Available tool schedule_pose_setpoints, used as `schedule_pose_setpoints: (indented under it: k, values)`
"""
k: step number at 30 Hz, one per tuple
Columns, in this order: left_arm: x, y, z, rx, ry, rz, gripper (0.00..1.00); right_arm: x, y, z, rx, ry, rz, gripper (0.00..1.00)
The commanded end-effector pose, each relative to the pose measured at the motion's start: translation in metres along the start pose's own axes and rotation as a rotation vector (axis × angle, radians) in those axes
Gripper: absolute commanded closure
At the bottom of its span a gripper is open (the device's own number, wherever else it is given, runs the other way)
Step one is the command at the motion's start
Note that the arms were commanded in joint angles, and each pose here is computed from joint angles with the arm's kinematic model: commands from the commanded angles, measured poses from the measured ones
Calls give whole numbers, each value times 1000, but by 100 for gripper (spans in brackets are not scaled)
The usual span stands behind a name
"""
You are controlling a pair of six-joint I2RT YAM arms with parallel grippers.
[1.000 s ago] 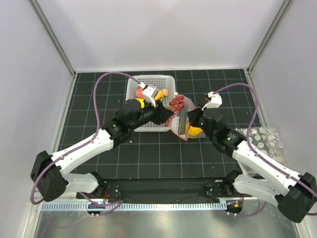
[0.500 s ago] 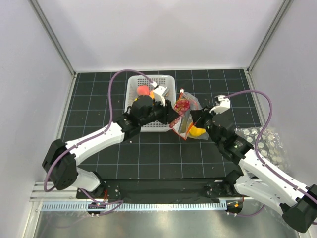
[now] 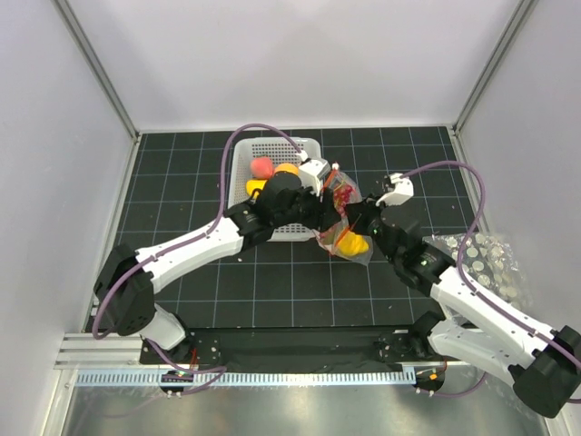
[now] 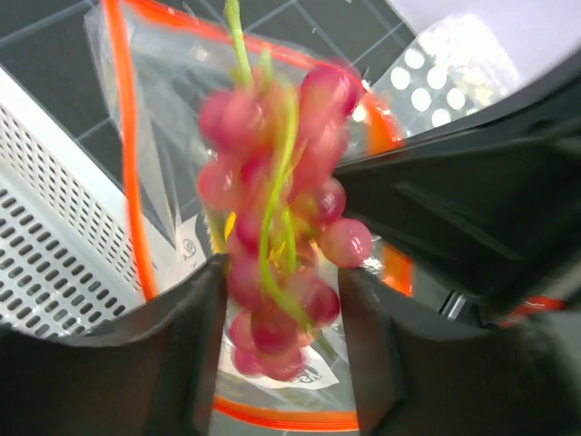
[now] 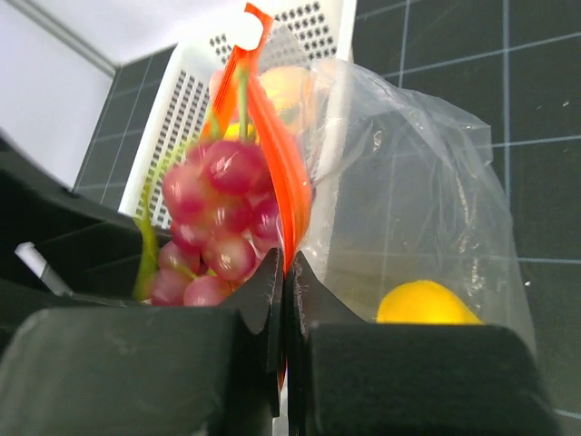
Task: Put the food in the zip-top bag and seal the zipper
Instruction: Place the fake fruit in the zipper food storage bag, then pick up the fake fruit from the bin.
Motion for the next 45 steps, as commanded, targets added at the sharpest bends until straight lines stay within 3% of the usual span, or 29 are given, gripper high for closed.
schedule_pose_setpoints:
  k: [1, 5, 15, 19, 21, 24, 26, 28, 32, 37, 45]
  values:
    - [-6, -2, -9, -12, 5, -24, 42, 12, 5, -30, -57, -134, -23, 99]
    - [-4, -2, -11, -17, 0, -27, 24, 17, -5, -33, -79, -165, 29, 99]
    - [29, -9, -29, -78, -85, -22, 14, 12, -24, -26, -62, -131, 179, 99]
    - [42, 16, -41, -61, -179, -177, 5, 15, -31, -29, -59, -145, 227, 99]
    - [42, 41, -44, 13, -203, -279, 2, 18, -33, -31, -62, -156, 232, 99]
    - [42, 82, -49, 136, -185, -406, 1, 20, -33, -33, -65, -167, 226, 99]
    - [37, 119, -37, 176, -109, -544, 1, 21, -33, -33, -65, -170, 227, 99]
    - [33, 136, -43, 152, -91, -620, 1, 20, -34, -32, -62, -169, 231, 99]
    - [31, 189, -45, -24, -91, -945, 0, 16, -34, -28, -55, -161, 235, 99]
    - [8, 199, -39, -82, -43, -924, 0, 11, -33, -25, -38, -139, 232, 99]
    - [-16, 216, -45, -32, -70, -1017, 0, 10, -30, -25, -37, -138, 217, 99]
Point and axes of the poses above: each gripper's point midway between its finger pads, its own x axis back along the fingers, its own y axis along the line the jaws close on, z = x × y, the point moved 4 cm from there along x, back along the fingers, and after that the axes turned 10 degrees about x, right-handed, at the moved point
